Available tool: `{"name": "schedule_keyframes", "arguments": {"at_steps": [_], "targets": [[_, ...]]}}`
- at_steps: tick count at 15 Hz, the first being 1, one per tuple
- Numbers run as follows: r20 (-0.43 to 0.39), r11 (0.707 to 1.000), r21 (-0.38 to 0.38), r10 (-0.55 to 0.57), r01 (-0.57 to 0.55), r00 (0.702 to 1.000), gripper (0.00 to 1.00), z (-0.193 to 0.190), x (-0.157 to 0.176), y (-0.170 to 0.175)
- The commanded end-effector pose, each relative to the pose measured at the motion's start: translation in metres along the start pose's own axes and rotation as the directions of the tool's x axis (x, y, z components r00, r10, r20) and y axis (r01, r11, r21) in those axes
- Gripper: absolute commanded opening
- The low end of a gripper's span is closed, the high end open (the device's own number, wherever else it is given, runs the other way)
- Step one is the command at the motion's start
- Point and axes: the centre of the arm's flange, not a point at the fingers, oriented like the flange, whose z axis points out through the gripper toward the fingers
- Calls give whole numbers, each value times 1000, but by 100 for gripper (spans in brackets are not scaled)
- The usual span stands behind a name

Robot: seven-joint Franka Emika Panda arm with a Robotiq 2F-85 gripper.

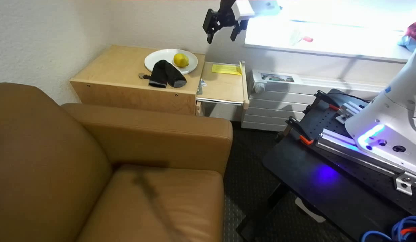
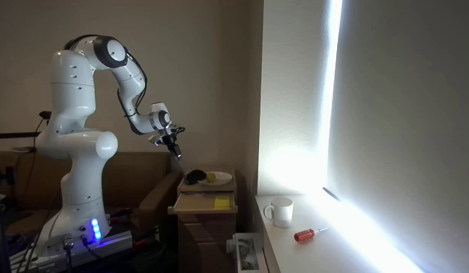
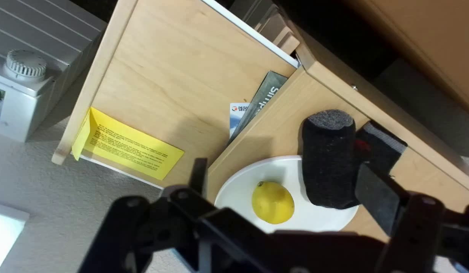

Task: Pick the sock on the drawer tray, put it on the drawer top, close and open the drawer, then pick the sock and put it on the drawer tray

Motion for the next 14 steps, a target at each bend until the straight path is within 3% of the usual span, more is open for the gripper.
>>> {"name": "schedule_keyframes", "arguments": {"at_steps": [1,3,6,10,14], "targets": [[3,1000,-3,1,-1,1000,100,1,-1,2],[29,998,-62,17,-16,999,100,33,0,6],[32,998,-62,3,-1,999,100,75,0,-14],[11,1000,2,1,-1,1000,100,113,3,-54],[-76,996,60,78,-73,994,100,136,17,-103]]}}
